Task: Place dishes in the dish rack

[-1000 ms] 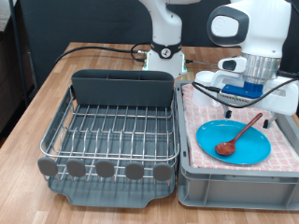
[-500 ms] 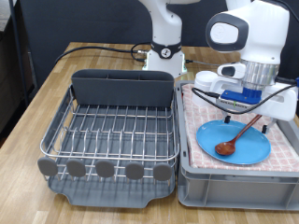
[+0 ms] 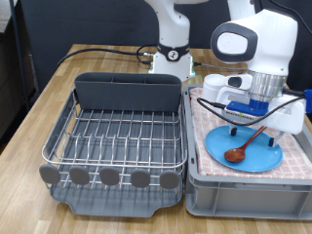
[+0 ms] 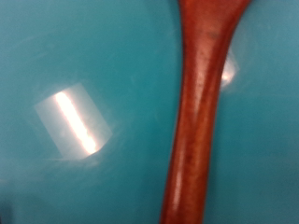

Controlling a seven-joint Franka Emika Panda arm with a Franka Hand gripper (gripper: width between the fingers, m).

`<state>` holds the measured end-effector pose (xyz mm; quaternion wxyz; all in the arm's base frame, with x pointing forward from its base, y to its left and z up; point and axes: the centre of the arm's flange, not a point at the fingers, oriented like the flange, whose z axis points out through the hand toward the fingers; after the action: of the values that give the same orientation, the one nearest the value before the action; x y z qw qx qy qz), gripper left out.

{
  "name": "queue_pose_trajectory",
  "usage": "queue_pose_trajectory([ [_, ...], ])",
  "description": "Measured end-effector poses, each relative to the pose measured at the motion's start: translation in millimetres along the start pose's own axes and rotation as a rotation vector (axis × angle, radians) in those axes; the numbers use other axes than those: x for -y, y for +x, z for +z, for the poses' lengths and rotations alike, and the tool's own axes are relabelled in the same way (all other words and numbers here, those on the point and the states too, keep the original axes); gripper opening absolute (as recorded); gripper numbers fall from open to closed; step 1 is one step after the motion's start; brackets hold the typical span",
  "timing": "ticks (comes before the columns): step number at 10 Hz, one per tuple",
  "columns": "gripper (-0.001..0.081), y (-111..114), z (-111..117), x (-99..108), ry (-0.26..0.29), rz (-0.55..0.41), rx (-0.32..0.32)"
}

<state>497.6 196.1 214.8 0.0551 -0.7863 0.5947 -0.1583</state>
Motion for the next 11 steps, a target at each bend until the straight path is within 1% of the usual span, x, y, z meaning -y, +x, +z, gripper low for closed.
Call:
queue_pose_trajectory([
  [4, 0.08, -4.0, 0.3, -1.7, 0.01, 0.018, -0.014],
  [5, 0.0596, -4.4, 0.3, -1.9, 0.012, 0.018, -0.015],
  [6, 0.0434, -4.7, 0.2, -1.9, 0.012, 0.018, -0.015],
  [7, 0.0434, -4.8, 0.1, -1.6, 0.013, 0.018, -0.015],
  [8, 0.027, -4.9, 0.0, -1.5, 0.013, 0.019, -0.015],
  [9, 0.027, -4.8, -0.1, -1.3, 0.014, 0.02, -0.015],
  [10, 0.0112, -4.8, -0.3, -0.8, 0.015, 0.02, -0.016],
  [11, 0.0112, -5.0, -0.9, 0.3, 0.017, 0.02, -0.015],
])
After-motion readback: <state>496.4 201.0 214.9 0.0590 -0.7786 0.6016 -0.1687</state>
